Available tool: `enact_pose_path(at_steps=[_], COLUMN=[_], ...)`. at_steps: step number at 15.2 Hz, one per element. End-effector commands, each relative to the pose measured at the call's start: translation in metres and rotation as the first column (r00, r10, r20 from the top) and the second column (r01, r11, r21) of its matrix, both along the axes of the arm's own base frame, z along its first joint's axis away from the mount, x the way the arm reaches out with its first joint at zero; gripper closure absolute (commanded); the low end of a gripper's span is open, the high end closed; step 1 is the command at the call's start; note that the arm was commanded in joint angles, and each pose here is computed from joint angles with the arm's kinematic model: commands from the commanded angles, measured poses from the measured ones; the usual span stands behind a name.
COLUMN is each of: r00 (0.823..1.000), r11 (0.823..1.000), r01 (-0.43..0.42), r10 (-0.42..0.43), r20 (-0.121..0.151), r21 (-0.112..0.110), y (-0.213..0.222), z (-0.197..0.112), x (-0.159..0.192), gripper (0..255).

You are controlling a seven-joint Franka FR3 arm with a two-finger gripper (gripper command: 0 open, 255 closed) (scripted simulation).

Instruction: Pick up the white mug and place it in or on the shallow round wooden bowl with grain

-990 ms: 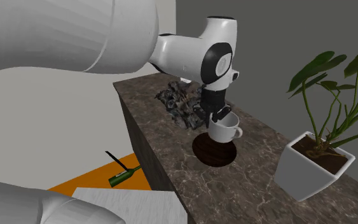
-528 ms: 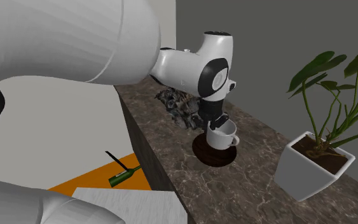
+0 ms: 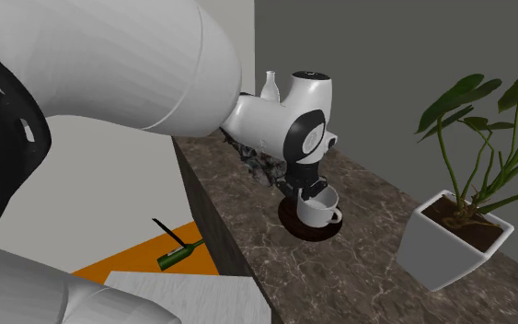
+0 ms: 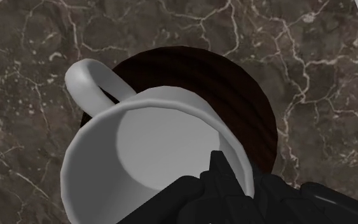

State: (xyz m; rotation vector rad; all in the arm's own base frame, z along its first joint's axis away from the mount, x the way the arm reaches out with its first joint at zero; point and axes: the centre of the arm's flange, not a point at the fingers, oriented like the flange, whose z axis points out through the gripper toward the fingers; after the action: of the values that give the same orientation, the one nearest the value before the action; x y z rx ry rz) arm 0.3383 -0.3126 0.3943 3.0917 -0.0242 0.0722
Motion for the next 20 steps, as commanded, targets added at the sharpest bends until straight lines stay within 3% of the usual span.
enact_pose_path(at_steps=[1, 8, 9, 14, 18, 20], r00=[1.0, 1.0, 1.0, 1.0, 1.0, 1.0], r11=[1.0, 1.0, 1.0, 1.0, 1.0, 1.0], r01=[0.0, 0.0, 0.0, 0.0, 0.0, 0.0], r10=[0.0, 0.0, 0.0, 0.0, 0.0, 0.0], r20=[0.001, 0.001, 0.001, 0.001, 0.001, 0.001], r21=[-0.001, -0.001, -0.001, -0.001, -0.001, -0.001], y=[0.0, 0.0, 0.0, 0.0, 0.002, 0.002], z=[-0.007, -0.007, -0.007, -0.007, 0.043, 0.043], x=[0.001, 0.001, 0.001, 0.001, -0.001, -0.001], gripper=[255, 255, 0, 0, 0, 0])
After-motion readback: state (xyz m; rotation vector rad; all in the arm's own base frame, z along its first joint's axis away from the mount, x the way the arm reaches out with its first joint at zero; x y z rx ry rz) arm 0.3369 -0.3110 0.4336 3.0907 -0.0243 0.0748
